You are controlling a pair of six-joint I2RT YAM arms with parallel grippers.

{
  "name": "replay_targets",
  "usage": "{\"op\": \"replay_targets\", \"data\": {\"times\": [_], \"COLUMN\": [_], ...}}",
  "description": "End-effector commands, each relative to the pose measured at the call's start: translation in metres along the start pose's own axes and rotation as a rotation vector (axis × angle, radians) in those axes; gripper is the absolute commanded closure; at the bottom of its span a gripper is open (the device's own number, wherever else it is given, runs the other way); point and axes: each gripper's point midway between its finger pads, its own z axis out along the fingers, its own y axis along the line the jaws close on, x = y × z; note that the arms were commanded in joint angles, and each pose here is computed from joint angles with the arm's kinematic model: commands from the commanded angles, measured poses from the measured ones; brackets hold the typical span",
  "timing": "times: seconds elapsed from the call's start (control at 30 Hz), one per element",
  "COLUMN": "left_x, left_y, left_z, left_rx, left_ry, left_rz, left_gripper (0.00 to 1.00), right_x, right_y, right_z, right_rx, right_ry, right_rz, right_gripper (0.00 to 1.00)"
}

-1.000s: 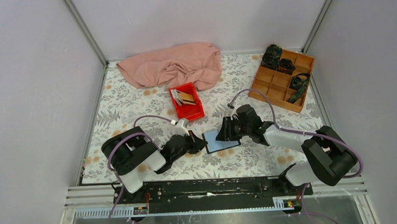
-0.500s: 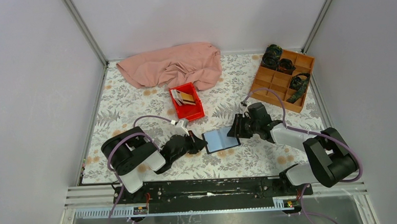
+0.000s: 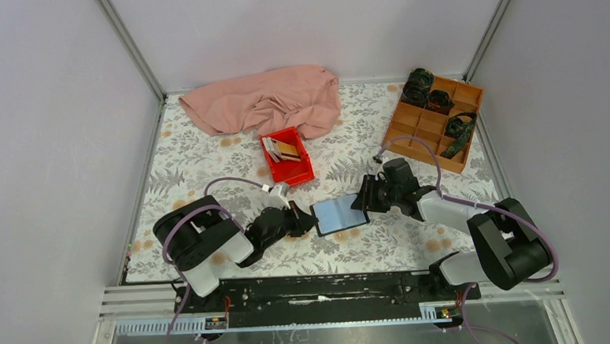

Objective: Take the credit cards out of the card holder

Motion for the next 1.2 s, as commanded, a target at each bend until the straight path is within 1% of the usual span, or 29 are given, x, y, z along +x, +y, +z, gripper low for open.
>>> {"op": "replay_targets", "data": {"times": [0.0, 0.23, 0.37, 0.73, 1.17], "left_x": [0.018, 0.018, 0.018, 0.019, 0.022], "left_y": [0.026, 0.025, 0.026, 0.024, 0.026], "left_z": [-0.009, -0.008, -0.007, -0.005, -0.004], "left_rx": [-0.083, -0.081, -0.081, -0.076, -0.082], "left_ry": [0.065, 0.067, 0.069, 0.079, 0.086], "left_rz": [0.039, 0.041, 0.041, 0.043, 0.043], "left_gripper": [0.97, 0.97, 0.97, 0.97, 0.98], "right_x": [0.002, 0.011, 0.02, 0.022, 0.022], "right_y": [-0.012, -0.01, 0.004, 0.026, 0.08], "right_z": [-0.004, 0.001, 0.005, 0.008, 0.017], "right_rx": [0.047, 0.013, -0.077, -0.127, -0.209], "right_ry": [-0.009, 0.028, 0.061, 0.07, 0.089], "right_rz": [-0.013, -0.011, 0.015, -0.025, -0.105], "right_gripper": [0.54, 0.53, 0.53, 0.52, 0.51]}}
